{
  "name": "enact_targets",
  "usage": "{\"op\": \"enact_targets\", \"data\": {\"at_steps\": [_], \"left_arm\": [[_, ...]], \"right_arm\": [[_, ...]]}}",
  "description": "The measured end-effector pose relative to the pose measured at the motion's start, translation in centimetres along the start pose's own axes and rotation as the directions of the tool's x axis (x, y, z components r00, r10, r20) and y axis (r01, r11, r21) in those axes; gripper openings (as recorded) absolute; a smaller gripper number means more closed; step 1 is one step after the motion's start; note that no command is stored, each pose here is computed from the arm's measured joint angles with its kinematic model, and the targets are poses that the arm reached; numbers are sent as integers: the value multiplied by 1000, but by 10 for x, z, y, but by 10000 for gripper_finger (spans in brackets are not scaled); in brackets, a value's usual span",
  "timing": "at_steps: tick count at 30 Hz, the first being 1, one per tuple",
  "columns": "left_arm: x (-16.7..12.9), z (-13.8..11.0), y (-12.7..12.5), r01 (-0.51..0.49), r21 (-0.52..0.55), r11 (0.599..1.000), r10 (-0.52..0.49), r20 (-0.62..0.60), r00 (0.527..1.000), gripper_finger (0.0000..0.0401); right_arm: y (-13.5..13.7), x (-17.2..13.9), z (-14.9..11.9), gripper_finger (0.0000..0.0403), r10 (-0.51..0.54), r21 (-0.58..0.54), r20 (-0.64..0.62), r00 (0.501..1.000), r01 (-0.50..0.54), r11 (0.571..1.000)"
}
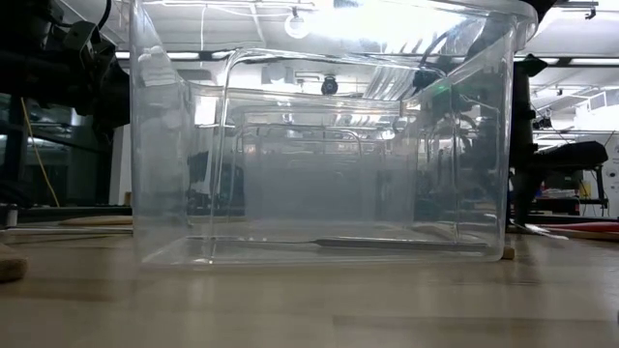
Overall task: Pick & Place Kitchen Items
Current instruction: Put the silver knife into the bottom transparent bin
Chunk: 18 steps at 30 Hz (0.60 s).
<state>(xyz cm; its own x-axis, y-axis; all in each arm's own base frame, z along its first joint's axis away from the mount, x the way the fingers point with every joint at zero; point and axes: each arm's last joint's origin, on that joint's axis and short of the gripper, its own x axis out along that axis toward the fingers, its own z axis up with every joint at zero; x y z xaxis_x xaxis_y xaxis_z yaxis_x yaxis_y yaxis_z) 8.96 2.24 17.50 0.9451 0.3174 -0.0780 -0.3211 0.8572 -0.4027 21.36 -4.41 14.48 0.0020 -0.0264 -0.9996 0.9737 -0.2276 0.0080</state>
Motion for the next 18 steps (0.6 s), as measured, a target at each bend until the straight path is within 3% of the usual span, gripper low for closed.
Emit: {"op": "enact_targets", "data": {"at_steps": [18], "left_arm": [[0,0,0,0,0,1000,0,0,1000,143]], "right_arm": [[-18,-32,2,34,83,-8,37,996,-83,997]]}}
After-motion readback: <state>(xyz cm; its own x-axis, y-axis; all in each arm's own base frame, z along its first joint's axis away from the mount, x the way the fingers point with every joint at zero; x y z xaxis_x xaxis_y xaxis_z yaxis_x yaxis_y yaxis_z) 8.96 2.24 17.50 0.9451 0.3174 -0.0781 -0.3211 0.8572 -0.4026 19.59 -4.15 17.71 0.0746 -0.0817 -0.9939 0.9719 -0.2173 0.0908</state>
